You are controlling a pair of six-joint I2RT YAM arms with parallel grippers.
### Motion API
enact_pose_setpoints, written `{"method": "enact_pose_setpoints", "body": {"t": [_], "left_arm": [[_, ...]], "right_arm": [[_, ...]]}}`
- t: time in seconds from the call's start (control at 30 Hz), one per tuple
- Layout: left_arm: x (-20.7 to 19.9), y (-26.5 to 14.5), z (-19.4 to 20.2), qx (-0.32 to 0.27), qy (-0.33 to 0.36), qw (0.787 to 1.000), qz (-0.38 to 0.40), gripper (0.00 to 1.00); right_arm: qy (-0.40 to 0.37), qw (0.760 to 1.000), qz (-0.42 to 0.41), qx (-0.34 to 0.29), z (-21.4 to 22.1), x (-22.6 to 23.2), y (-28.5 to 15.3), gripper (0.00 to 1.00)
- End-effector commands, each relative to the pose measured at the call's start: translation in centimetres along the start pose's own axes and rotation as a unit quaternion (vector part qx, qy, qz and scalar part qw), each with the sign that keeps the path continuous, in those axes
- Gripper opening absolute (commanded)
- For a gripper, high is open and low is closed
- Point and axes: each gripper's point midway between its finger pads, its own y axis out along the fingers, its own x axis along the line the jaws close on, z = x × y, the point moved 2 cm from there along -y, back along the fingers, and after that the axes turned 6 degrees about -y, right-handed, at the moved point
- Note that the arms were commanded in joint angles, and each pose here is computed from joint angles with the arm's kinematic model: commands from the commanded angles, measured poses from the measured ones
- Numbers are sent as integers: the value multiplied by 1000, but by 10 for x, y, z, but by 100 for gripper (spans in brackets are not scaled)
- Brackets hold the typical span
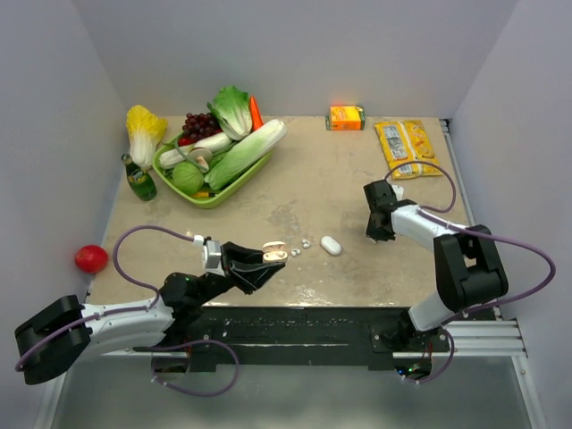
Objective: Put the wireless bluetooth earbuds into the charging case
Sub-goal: Pick up the earbud from the center of the board.
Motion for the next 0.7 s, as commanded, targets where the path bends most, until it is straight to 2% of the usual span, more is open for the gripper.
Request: {"method": "enact_pose_setpoints", "body": {"t": [0.0,0.67], "left_arm": [[-30,-62,-32,-126,10,989,77,0],[-33,-63,-29,-120,3,989,83,0]], "right_arm": [[13,999,-35,22,14,9,-1,0],[2,997,-64,53,33,19,-16,0]]}}
